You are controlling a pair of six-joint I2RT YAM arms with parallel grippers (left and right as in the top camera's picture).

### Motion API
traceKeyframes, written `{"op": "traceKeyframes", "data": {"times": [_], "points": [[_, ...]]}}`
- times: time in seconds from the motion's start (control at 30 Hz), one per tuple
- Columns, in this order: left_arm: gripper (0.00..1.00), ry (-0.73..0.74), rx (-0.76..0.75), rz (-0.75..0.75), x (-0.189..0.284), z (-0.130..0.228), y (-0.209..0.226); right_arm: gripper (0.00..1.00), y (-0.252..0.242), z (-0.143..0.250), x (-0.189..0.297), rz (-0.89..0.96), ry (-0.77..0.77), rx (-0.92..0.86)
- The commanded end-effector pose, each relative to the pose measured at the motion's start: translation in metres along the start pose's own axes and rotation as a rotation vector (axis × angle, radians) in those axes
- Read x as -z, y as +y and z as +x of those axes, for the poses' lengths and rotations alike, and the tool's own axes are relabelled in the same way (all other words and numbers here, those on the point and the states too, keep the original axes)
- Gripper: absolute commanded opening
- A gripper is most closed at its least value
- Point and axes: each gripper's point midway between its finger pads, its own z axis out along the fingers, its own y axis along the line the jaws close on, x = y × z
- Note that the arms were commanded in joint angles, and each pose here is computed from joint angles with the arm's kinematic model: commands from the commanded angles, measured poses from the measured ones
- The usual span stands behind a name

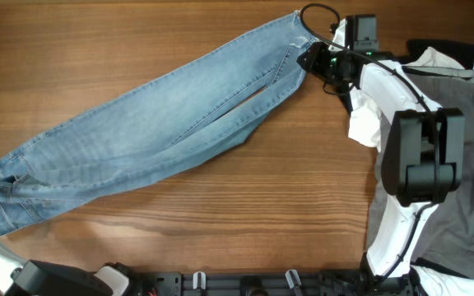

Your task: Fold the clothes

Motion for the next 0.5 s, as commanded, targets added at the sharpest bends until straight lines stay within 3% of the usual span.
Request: {"op": "traceKeyframes", "data": {"times": [0.0,0.23,0.47], "points": [[0.10,-0.020,-0.023,-0.002,0.003,-0.005,-0.003,0.04,0.024,-0.008,0.002,-0.107,-0.004,-0.041],[0.10,-0.015,-0.022,-0.006,0.003,-0.004,-0.002,0.04,0.023,-0.038,0.060,-0.129,-0.062,-0.263],[0.10,-0.017,-0.022,-0.005,0.003,-0.004,-0.003,0.04,0.056,-0.066,0.129,-0.169,-0.209,-0.255]]}}
